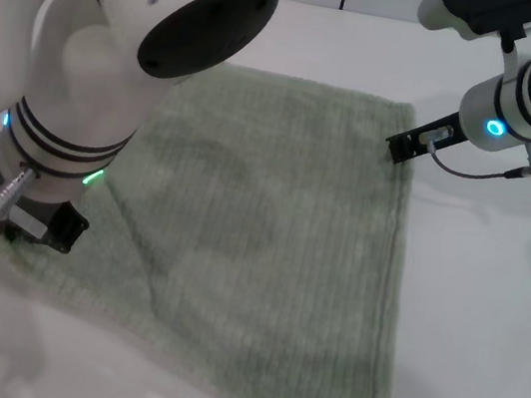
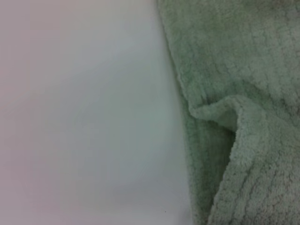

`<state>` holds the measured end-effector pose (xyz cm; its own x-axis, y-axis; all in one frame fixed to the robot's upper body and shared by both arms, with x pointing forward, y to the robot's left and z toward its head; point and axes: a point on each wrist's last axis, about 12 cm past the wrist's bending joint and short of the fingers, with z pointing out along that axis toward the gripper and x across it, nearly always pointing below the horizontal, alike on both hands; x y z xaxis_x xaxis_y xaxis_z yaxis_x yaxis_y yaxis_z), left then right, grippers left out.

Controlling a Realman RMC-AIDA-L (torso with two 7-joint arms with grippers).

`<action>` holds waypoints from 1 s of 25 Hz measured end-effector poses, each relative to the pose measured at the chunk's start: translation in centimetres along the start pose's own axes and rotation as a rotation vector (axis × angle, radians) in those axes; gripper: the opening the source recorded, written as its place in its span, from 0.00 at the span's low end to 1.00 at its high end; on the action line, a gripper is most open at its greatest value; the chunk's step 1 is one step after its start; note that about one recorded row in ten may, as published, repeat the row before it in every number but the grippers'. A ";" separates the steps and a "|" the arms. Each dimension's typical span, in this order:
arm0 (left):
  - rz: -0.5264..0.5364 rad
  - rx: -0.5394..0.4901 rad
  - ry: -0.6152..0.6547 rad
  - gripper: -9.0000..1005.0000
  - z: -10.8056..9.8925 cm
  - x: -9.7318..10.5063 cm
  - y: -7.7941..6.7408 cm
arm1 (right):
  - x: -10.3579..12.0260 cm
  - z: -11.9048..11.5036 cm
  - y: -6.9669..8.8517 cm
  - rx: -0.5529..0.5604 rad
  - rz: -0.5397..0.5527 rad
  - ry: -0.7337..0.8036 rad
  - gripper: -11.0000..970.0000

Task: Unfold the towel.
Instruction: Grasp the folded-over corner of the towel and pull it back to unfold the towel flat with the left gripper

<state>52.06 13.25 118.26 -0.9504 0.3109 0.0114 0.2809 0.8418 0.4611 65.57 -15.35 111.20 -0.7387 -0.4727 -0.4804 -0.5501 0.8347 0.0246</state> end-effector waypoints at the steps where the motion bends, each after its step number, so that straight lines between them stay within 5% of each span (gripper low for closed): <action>1: 0.000 0.000 0.000 0.12 0.0 0.0 0.0 | 0.0 0.0 0.0 0.000 -0.004 0.000 0.01; 13: -0.110 -0.122 0.068 0.13 2.8 0.7 0.7 | -0.1 -0.1 0.1 -0.003 -0.024 0.004 0.01; 22: -0.107 -0.150 -0.017 0.44 3.1 0.0 0.9 | -0.8 -0.6 0.0 0.007 -0.042 -0.053 0.01; 25: -0.080 -0.246 -0.177 0.52 3.1 -2.6 2.5 | -2.4 -2.3 -0.4 0.038 -0.066 -0.187 0.01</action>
<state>55.65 15.91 116.64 -0.9241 0.3379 -0.1786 0.1445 0.7415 0.6553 66.69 -15.22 114.31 -0.6145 -0.4691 -0.6344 -0.5771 0.8155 -0.0440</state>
